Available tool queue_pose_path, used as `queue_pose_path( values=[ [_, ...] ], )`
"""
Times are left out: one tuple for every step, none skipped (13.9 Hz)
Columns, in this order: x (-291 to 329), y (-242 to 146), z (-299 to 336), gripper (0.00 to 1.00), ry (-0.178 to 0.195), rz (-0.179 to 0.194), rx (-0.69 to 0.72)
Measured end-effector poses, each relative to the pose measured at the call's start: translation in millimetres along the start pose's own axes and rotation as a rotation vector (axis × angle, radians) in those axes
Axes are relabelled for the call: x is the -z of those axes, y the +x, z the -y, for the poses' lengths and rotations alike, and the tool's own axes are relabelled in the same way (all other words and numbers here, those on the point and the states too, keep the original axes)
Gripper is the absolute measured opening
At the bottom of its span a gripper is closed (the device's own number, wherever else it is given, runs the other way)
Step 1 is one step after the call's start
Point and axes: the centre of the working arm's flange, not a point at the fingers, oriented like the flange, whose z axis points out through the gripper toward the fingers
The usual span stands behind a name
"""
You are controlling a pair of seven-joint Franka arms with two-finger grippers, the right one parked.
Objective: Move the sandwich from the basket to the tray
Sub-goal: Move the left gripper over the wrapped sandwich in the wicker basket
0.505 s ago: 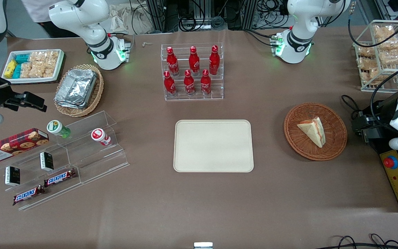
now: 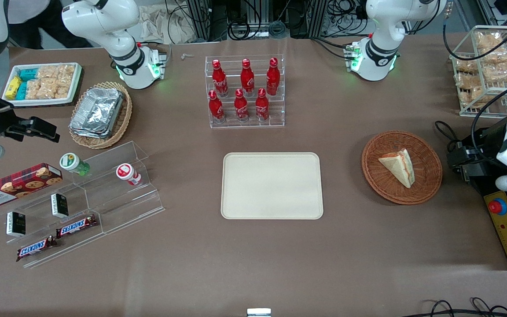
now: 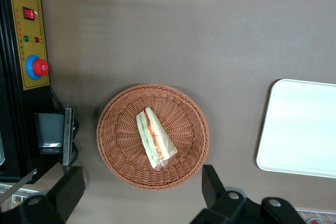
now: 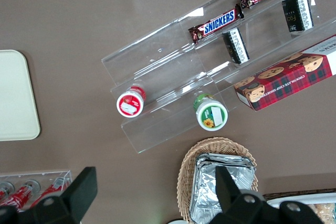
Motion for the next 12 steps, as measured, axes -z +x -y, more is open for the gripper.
queue_pose_path(
  values=[
    [-4.2,-0.4,-4.1,1.00,0.002,0.009,-0.007],
    [-9.2,-1.4,-8.7,1.00,0.003,0.020,-0.012],
    [-14.6,-2.6,-11.8,1.00,0.006,0.031,-0.014],
    [-20.0,-4.1,-13.2,1.00,0.007,0.039,-0.015],
    [-25.7,-6.4,-13.4,1.00,0.007,0.038,-0.015],
    [-32.0,-10.0,-13.3,1.00,0.007,0.030,-0.010],
    [-39.4,-15.7,-13.1,1.00,0.006,0.018,0.004],
    [-48.6,-22.9,-12.7,1.00,0.005,0.009,0.025],
    [-59.8,-30.6,-12.3,1.00,0.004,0.001,0.045],
    [-72.8,-38.5,-11.9,1.00,0.004,-0.004,0.059],
    [-86.1,-46.0,-11.5,1.00,0.004,-0.004,0.071],
    [-100.4,-53.3,-11.1,1.00,0.007,0.007,0.088]
  ],
)
